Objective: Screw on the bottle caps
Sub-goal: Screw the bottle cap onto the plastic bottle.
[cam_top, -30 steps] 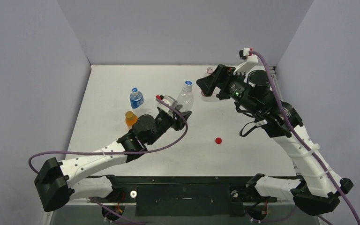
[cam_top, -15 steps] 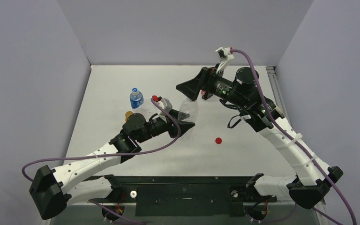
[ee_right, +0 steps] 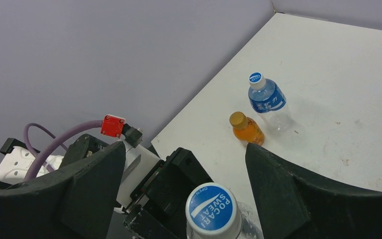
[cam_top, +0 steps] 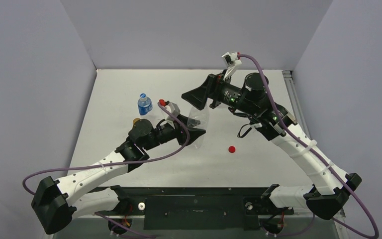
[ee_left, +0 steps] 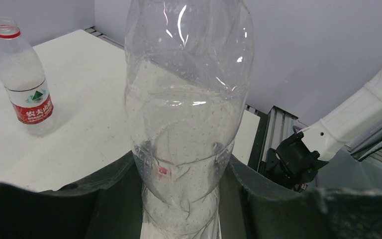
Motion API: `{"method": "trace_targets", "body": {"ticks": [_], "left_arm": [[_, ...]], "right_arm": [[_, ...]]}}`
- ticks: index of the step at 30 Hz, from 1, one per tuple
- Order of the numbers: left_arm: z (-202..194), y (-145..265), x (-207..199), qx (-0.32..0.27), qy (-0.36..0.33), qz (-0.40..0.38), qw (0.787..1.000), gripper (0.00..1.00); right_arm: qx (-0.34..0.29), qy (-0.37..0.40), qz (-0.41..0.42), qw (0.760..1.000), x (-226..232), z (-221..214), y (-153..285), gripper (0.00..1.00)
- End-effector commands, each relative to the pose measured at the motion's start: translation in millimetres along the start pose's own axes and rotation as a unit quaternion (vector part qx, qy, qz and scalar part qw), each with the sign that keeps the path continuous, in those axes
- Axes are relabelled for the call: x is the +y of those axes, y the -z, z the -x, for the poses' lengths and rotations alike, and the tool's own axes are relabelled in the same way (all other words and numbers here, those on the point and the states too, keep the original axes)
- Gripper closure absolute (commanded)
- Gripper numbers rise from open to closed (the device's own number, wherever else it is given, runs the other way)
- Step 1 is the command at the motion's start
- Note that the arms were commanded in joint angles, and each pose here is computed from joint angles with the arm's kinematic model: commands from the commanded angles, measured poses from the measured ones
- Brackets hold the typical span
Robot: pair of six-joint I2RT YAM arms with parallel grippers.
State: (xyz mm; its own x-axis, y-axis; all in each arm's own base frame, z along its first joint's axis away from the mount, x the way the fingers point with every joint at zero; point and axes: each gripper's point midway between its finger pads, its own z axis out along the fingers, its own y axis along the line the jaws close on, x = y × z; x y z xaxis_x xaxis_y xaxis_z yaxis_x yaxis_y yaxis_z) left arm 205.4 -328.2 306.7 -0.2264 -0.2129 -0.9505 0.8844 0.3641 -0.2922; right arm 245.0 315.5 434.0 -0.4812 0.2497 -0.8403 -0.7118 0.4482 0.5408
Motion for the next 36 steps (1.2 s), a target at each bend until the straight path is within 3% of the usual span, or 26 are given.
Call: {"method": "trace_targets", "body": {"ticks": [1, 36], "left_arm": [[16.2, -1.6, -3.0, -0.031, 0.01, -0.017, 0.999, 1.0], [5.4, -2.6, 24.1, -0.014, 0.032, 0.019, 0.999, 1.0]], "right_arm": [[-0.027, 0.019, 0.017, 0.999, 14.7, 14.6, 4.1, 0.15], [-0.026, 0.034, -0.004, 0.999, 14.6, 3.6, 27.4, 0.15]]}}
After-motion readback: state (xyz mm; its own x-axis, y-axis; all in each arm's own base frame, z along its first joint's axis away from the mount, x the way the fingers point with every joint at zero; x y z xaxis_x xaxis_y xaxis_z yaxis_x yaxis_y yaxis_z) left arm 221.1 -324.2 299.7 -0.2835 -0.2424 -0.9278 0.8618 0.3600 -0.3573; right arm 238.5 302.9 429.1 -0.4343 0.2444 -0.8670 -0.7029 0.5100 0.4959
